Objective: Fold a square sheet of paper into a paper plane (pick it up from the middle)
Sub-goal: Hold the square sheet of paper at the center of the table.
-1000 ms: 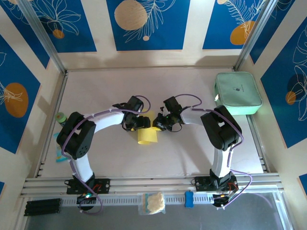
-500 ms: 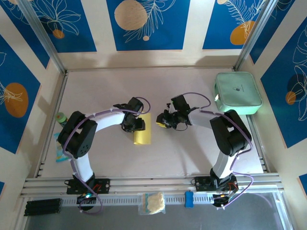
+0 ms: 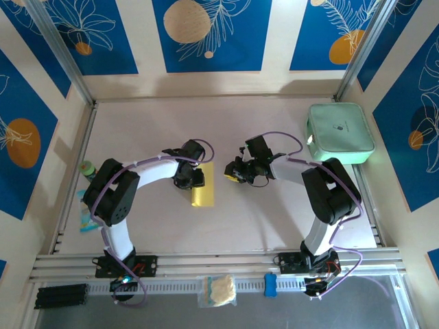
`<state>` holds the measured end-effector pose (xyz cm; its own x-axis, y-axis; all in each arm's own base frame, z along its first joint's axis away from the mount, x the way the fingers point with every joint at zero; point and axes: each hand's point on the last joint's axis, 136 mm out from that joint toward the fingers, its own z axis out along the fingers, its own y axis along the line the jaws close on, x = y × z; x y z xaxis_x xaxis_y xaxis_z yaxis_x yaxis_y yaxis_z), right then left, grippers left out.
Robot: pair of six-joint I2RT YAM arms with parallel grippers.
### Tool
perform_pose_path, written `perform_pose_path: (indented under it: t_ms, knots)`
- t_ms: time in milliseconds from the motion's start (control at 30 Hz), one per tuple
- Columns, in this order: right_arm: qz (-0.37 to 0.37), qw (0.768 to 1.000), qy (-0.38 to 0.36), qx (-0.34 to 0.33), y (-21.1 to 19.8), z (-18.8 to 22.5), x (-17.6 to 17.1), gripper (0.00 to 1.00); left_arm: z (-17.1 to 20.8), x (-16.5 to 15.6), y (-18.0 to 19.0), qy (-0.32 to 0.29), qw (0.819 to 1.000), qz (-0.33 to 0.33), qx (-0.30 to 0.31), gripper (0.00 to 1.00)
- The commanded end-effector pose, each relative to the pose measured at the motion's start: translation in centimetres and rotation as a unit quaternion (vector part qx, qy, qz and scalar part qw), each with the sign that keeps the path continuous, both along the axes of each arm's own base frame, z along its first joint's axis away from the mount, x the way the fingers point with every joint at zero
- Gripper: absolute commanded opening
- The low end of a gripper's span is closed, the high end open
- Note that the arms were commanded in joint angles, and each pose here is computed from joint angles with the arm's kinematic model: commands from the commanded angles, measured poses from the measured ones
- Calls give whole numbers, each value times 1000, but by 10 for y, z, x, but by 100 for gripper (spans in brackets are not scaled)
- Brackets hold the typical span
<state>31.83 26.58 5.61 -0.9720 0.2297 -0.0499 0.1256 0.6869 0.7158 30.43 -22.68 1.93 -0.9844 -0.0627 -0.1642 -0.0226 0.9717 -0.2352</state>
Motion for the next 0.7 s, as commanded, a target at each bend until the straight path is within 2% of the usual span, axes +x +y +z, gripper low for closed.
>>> perform_pose_path:
  t_ms: [0, 267, 667]
  knots:
    - [2, 1000, 4, -6, -4, -1, -6, 23, -22, -9, 11, 29, 999, 1, 27, 34]
    - [3, 1000, 7, -6, -3, -3, -6, 23, -25, -11, 6, 36, 999, -28, 22, 37]
    - [8, 1000, 10, -5, 1, -5, -7, 22, -34, -15, 10, 49, 998, -19, 32, 41]
